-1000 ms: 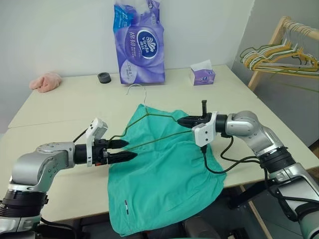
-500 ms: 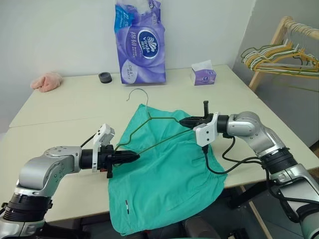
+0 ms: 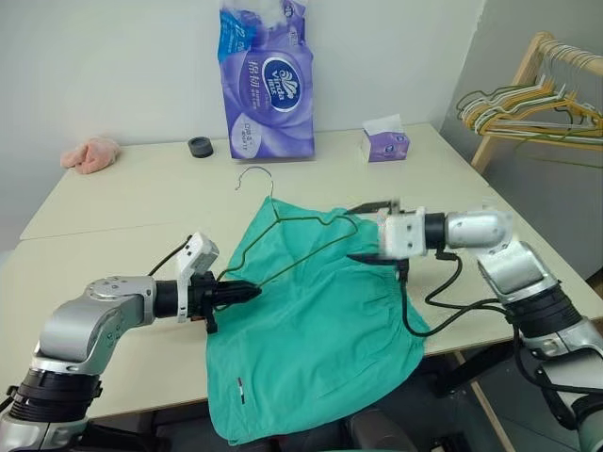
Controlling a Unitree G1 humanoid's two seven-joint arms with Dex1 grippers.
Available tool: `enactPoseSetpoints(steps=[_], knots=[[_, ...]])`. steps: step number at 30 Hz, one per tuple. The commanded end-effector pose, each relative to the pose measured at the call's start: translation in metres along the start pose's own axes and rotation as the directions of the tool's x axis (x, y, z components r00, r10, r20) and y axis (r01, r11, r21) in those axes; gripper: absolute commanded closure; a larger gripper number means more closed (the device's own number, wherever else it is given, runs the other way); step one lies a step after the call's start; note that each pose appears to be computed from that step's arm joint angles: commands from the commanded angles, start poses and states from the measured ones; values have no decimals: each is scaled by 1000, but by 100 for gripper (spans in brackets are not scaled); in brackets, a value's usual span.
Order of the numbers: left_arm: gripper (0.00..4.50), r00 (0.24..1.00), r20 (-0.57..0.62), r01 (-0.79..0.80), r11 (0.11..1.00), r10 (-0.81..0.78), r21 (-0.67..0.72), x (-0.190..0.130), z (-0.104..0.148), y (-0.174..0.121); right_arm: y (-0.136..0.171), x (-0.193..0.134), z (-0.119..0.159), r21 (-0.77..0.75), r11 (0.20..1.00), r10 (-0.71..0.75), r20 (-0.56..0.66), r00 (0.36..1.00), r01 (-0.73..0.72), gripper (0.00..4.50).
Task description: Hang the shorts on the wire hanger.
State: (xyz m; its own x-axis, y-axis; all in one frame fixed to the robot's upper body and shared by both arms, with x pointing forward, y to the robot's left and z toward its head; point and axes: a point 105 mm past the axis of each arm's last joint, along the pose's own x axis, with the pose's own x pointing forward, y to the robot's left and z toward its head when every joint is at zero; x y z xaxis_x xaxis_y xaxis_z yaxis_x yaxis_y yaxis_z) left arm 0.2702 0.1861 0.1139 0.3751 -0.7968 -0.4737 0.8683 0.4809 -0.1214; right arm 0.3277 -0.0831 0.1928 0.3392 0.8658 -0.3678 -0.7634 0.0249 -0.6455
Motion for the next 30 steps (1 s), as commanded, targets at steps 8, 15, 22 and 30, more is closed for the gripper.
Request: enactPoseSetpoints(steps=[8, 15, 22, 30], knots=[[450, 994, -101, 69, 932, -35, 355, -7, 32, -5, 19, 0, 2, 252, 958, 170, -111, 979, -137, 4], [450, 988, -118, 133, 919, -96, 371, -9, 37, -16, 15, 26, -14, 233, 964, 167, -173, 971, -124, 4], [450, 989, -116, 131, 922, -95, 363, -9, 36, -15, 22, 33, -17, 287, 936, 257, -157, 954, -205, 64], [450, 987, -119, 146, 919, -109, 367, -9, 35, -19, 35, 32, -22, 298, 913, 340, -177, 923, -279, 346]])
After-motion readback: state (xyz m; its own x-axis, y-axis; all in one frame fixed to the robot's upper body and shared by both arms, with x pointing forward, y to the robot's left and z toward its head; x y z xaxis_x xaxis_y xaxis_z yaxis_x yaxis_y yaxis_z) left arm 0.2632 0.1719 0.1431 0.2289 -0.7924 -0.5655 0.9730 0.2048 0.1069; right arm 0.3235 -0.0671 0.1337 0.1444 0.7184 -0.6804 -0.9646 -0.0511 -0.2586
